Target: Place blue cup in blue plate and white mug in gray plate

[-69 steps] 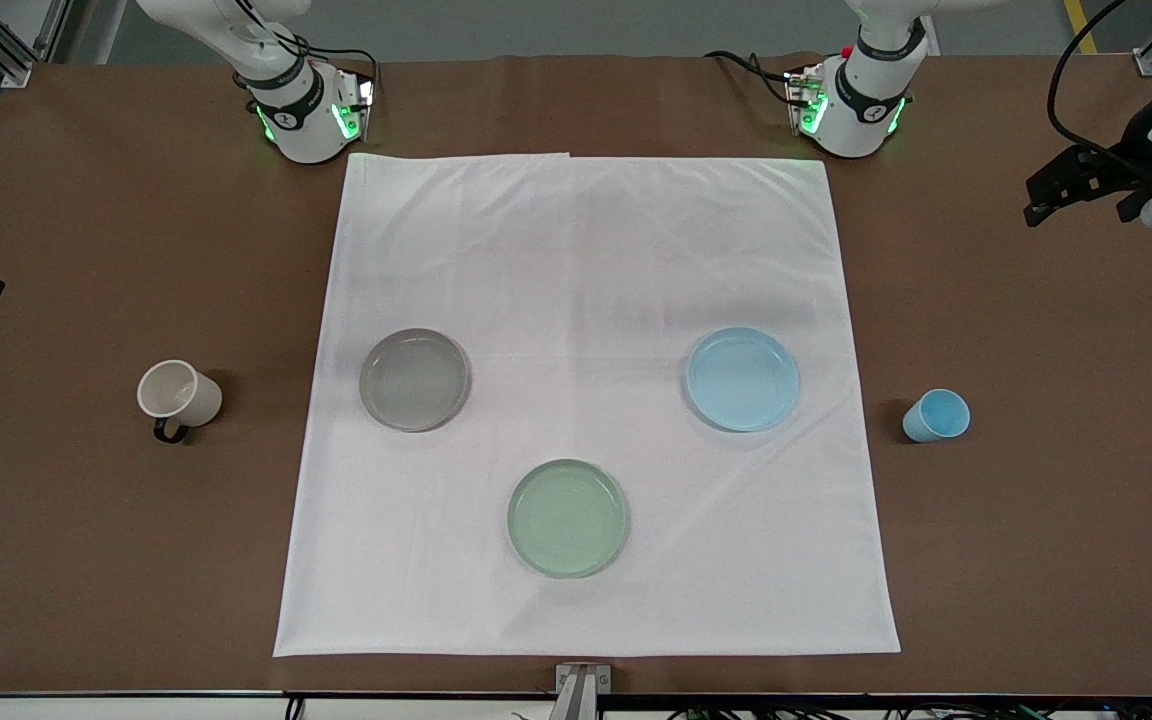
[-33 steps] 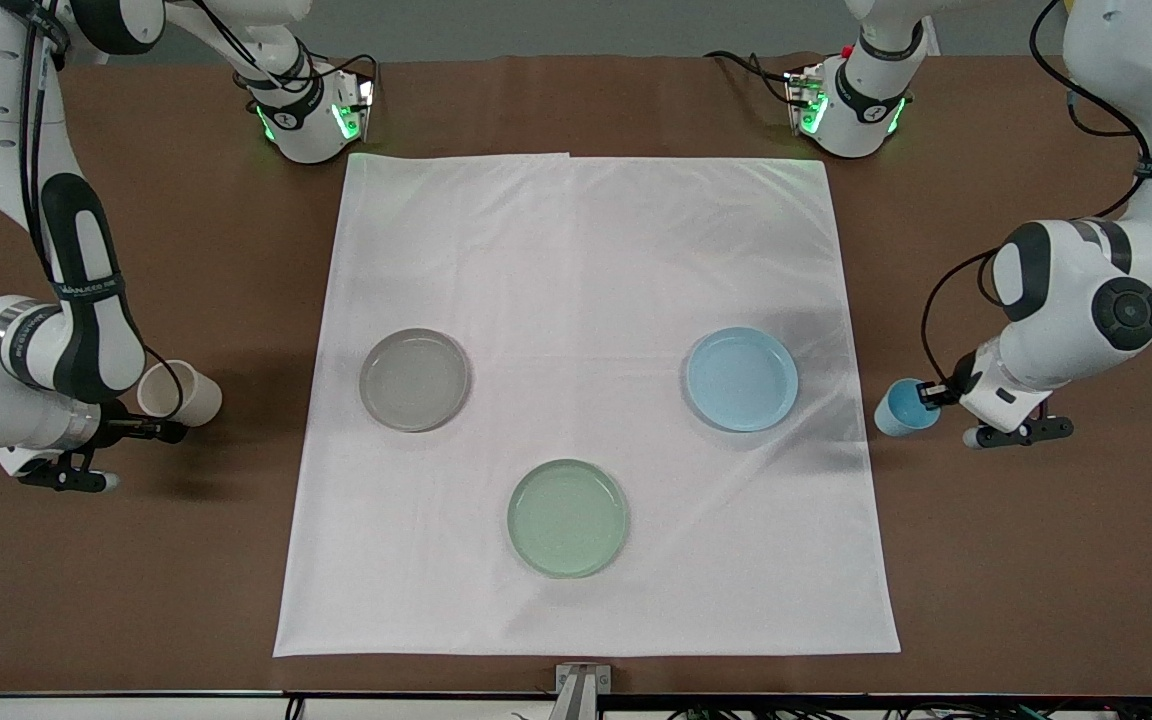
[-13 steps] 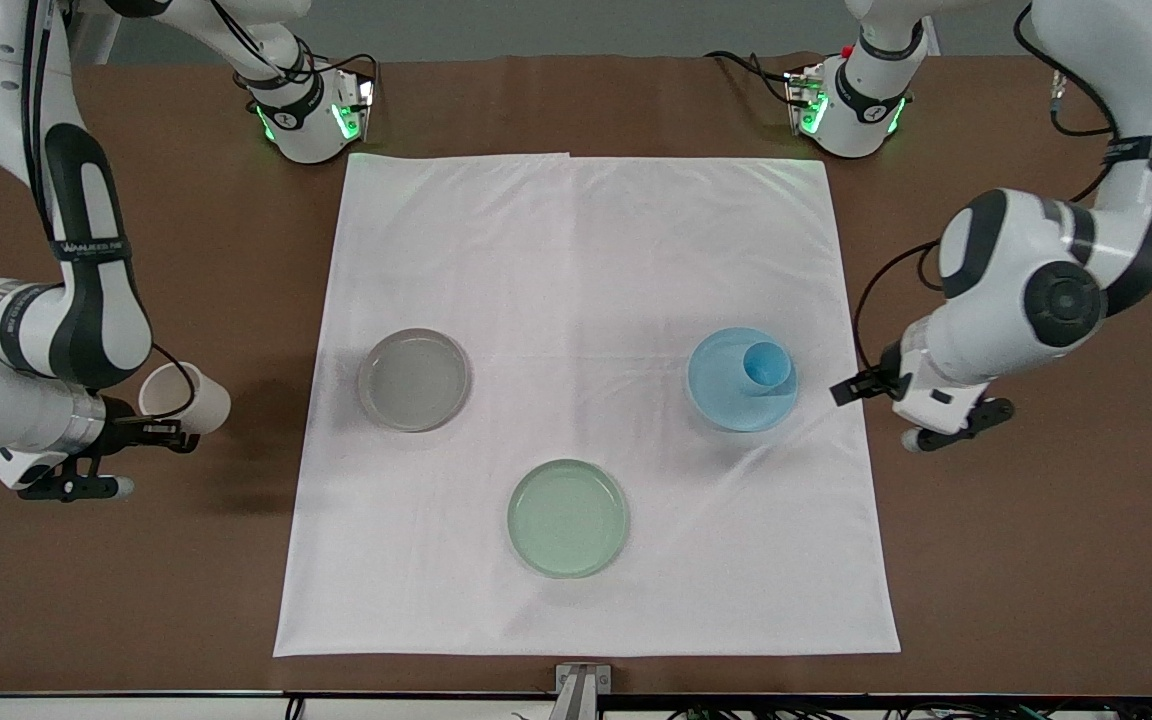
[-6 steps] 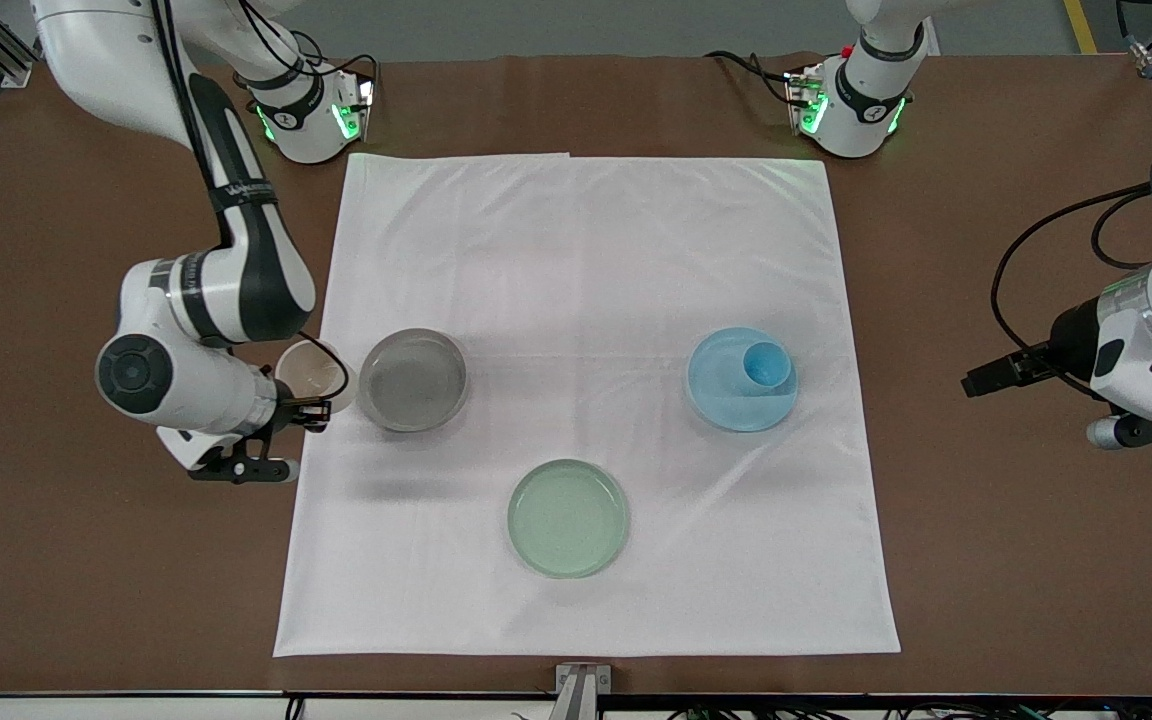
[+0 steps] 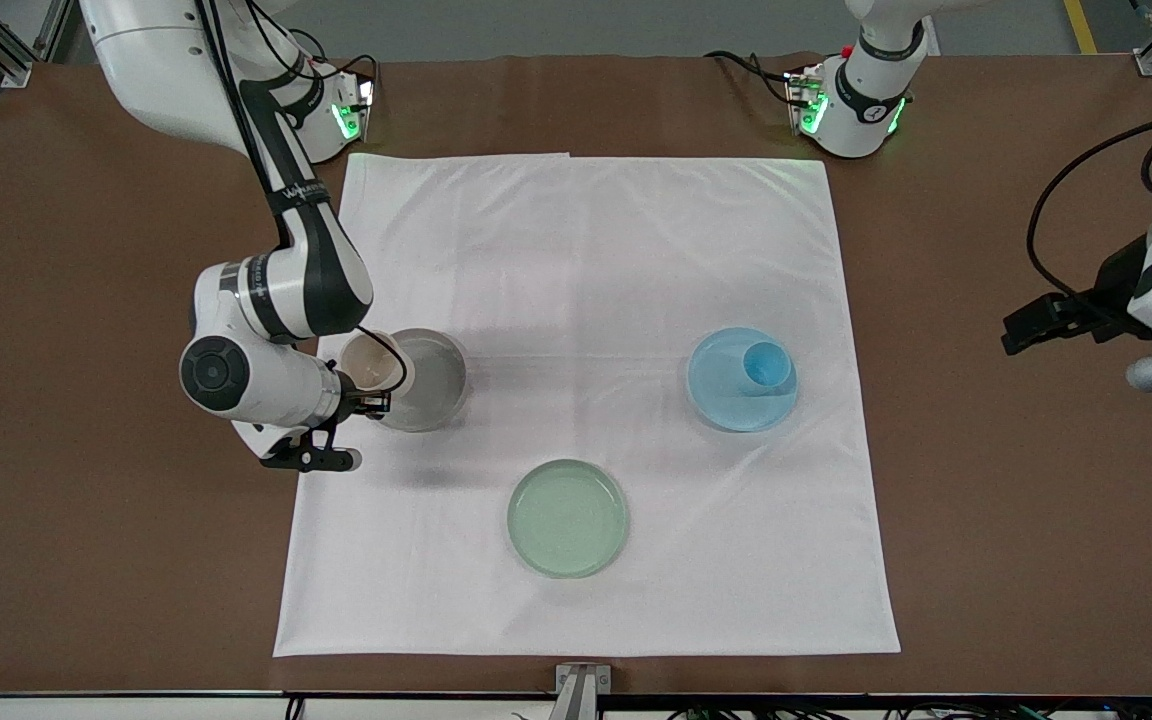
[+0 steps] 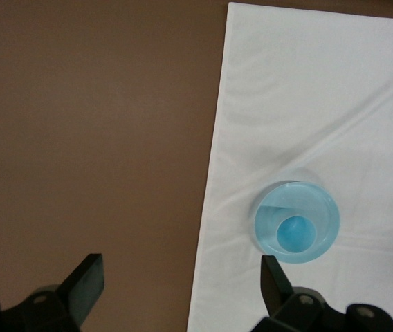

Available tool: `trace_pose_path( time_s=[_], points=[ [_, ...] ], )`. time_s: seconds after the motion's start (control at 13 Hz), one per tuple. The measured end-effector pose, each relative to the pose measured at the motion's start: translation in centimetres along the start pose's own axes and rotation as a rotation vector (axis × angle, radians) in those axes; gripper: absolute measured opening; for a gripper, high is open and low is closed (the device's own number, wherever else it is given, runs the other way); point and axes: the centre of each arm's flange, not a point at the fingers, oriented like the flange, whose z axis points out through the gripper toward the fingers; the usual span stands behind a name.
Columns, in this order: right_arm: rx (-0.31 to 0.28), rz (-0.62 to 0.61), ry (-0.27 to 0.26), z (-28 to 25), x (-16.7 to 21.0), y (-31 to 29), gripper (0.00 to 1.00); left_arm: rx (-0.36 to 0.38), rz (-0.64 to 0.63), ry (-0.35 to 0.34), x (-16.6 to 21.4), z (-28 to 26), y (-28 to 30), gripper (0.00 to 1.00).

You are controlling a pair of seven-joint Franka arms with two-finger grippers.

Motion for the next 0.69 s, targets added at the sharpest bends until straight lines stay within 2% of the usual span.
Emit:
trace_pose_path(
  time_s=[0.23, 0.54, 0.62, 0.69],
  points=[
    [-0.015, -0.003, -0.024, 3.7, 0.2, -0.7, 0.19, -0.002, 0.014, -0.046, -3.2, -0.8, -1.3, 1.0],
    [-0.019, -0.01, -0.039, 5.6, 0.0, -1.8, 0.19, -0.007, 0.01, -0.049, -7.3, -2.0, -1.5, 1.0],
    [-0.018, -0.008, -0.039, 5.6, 0.0, -1.8, 0.26, -0.005, 0.014, -0.047, -7.9, -2.3, -1.3, 1.0],
    [-0.019, -0.006, -0.043, 5.4, 0.0, -1.7, 0.37, -0.004, 0.016, -0.044, -8.3, -2.4, -1.2, 1.0]
  ],
)
